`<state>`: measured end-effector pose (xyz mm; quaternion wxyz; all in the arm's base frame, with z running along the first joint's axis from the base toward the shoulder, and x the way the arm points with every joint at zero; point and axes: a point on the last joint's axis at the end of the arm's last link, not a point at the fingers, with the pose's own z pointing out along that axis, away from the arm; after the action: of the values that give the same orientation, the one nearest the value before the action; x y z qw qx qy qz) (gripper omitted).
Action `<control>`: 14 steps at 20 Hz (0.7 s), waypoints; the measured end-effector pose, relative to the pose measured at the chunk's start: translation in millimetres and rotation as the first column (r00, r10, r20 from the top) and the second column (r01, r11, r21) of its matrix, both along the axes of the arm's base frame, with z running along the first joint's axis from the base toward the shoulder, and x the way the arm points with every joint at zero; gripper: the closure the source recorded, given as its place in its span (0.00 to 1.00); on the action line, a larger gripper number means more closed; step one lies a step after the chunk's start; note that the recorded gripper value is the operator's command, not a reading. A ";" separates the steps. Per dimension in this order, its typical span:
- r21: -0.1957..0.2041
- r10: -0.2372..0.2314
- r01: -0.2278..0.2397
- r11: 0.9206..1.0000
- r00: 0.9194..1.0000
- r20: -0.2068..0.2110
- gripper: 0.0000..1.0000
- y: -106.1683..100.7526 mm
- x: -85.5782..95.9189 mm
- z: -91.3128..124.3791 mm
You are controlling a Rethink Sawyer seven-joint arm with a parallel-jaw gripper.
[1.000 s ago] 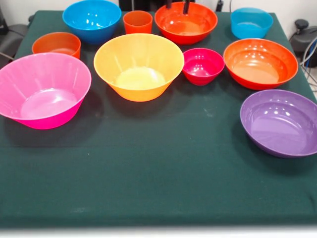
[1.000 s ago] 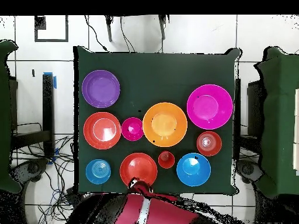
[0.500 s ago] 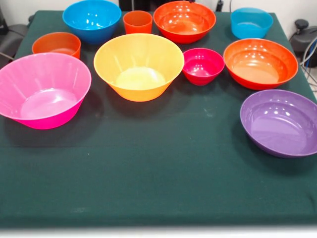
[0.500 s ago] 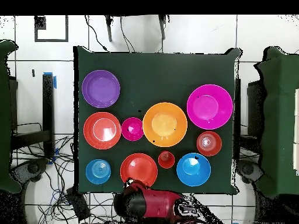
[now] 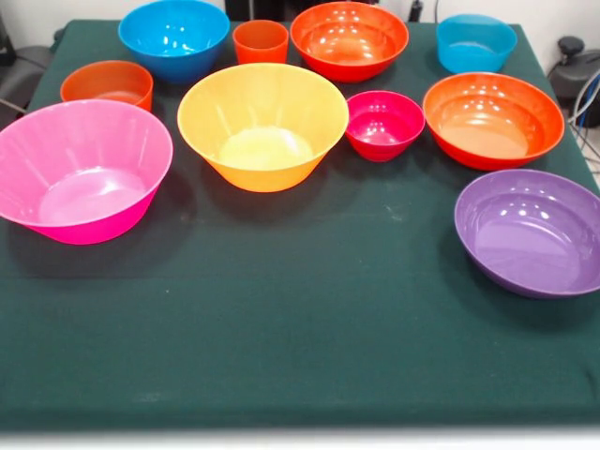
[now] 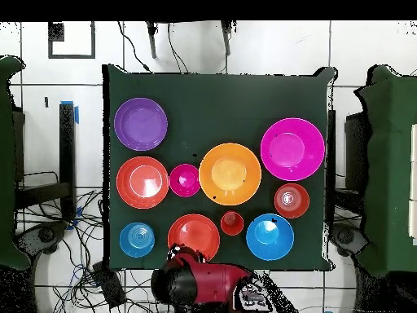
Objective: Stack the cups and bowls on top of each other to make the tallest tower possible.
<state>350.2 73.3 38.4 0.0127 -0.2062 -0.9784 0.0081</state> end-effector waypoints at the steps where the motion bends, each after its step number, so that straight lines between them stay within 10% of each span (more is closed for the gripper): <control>1: -0.001 0.001 -0.001 1.000 1.000 0.006 0.00 -0.5 3.4 -0.6; 14: 0.001 0.009 -0.009 1.000 0.997 0.080 0.00 -20.7 58.7 -11.5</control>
<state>408.9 52.6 26.9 -0.0264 -0.2017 -0.9791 -0.0008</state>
